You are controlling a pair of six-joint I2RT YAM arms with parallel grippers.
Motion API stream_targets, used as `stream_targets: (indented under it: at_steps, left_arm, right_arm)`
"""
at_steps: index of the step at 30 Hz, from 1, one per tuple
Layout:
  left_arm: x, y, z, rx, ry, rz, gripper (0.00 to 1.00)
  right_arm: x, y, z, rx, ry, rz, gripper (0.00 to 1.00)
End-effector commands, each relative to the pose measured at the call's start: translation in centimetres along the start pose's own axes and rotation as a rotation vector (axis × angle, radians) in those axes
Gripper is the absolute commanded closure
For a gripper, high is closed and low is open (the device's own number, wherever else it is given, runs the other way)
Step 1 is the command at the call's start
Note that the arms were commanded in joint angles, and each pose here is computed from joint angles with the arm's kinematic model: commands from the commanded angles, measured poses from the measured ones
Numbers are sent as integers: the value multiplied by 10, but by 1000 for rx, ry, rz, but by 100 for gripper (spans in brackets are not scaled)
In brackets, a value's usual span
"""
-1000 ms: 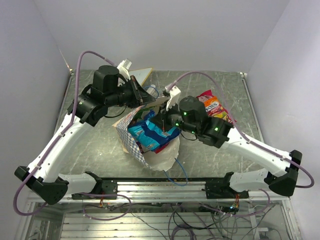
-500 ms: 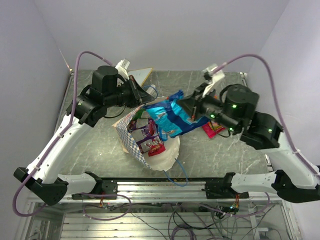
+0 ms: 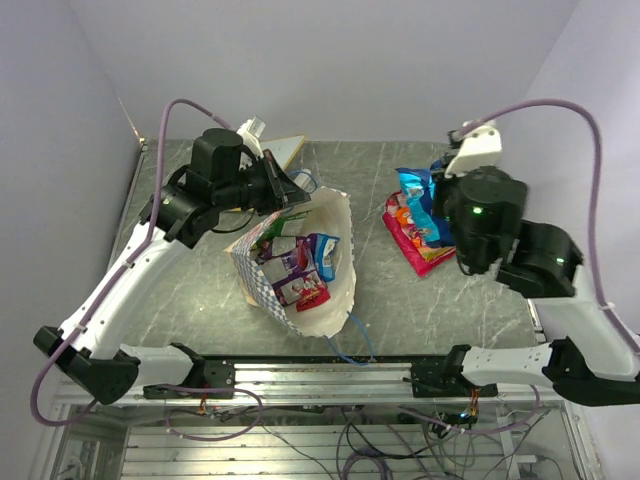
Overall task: Take the snacks out of the paper bag
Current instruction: Take out the snack from the paper bag, then place the snack at the center of the board.
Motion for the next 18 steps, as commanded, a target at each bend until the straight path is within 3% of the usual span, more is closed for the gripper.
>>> stream_targets:
  at_steps: [1,4,9,12,18]
  left_arm:
    - [8,8,-8,-17,69,12,93]
    - [11,13,-9,-22,98,30,93]
    - [10,20,-9,-34,124,59,93]
    - [10,23,-8,-38,150,67,93]
    - [9,28,-5,-38,229,104,93]
  right_arm:
    - [5,21,-28,-312,-58,-109,100]
    - [-9,57,-37,-336,-55,-96,100]
    - [-50,124,-49,-352,8,32,100]
    - [-76,155,-44,-329,131,91,100]
    - [-93,195,-47,-344,395,71,100]
Point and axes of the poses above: each gripper's point midway between its finger pads, its own y axis out along the fingers, its own z axis along the line the jaws close on, x = y × z, the point moved 2 cm from there along -y, back along the fingers, and after that the axes turned 13 degrees about y, right-handed, at the moved point
